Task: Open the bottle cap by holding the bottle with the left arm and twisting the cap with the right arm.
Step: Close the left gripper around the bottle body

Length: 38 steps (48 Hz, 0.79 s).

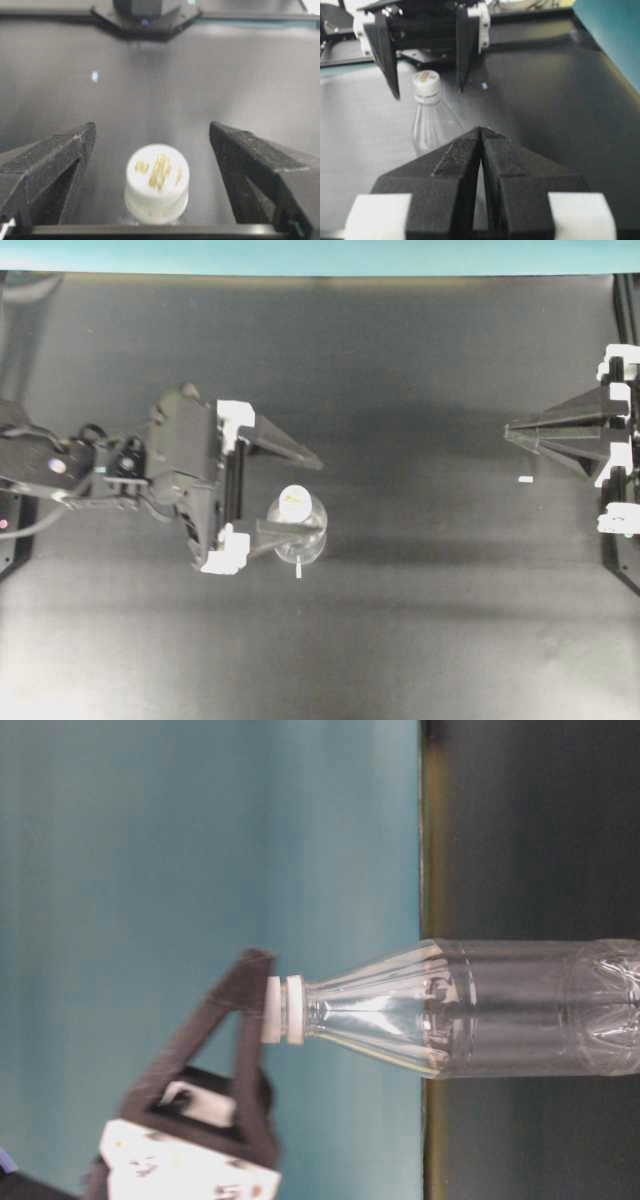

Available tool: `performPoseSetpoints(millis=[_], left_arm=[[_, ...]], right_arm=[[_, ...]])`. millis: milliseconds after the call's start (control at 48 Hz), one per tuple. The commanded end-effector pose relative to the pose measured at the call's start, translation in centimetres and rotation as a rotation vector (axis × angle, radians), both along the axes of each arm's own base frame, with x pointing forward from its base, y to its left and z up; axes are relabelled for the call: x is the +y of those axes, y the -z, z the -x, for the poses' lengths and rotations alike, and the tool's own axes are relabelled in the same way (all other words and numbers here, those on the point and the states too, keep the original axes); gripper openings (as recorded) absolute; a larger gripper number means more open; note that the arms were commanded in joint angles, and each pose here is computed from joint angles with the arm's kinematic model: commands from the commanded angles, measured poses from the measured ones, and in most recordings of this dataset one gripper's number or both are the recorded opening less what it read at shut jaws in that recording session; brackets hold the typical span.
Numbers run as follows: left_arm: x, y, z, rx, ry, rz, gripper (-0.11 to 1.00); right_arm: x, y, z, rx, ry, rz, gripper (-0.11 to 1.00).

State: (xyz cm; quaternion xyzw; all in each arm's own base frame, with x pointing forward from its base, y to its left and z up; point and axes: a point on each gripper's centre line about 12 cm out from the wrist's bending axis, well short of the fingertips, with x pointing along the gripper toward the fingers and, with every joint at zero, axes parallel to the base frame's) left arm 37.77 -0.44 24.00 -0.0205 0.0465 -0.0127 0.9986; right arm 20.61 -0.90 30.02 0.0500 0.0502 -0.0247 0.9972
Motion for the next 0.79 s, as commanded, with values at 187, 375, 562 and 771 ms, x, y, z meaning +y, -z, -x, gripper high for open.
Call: performPoseSetpoints(millis=[187,375,562,771], left_arm=[[0.0,4.1,-0.4,0.079,-0.001,0.034,0.99],[-0.3,7.3,-0.6,0.161,0.002,0.049,0.99],[-0.8,10.4,-0.1,0.249,0.012,0.050,0.99],[-1.0,13.2,1.1,0.343,0.014,0.048,0.99]], right_arm=[[-0.2,0.0,-0.2,0.006,0.014,-0.064,0.00],[-0.2,0.1,-0.2,0.009,0.015,-0.071,0.00],[-0.2,0.3,-0.2,0.015,0.016,-0.080,0.00],[-0.2,0.6,-0.1,0.020,0.017,-0.085,0.00]])
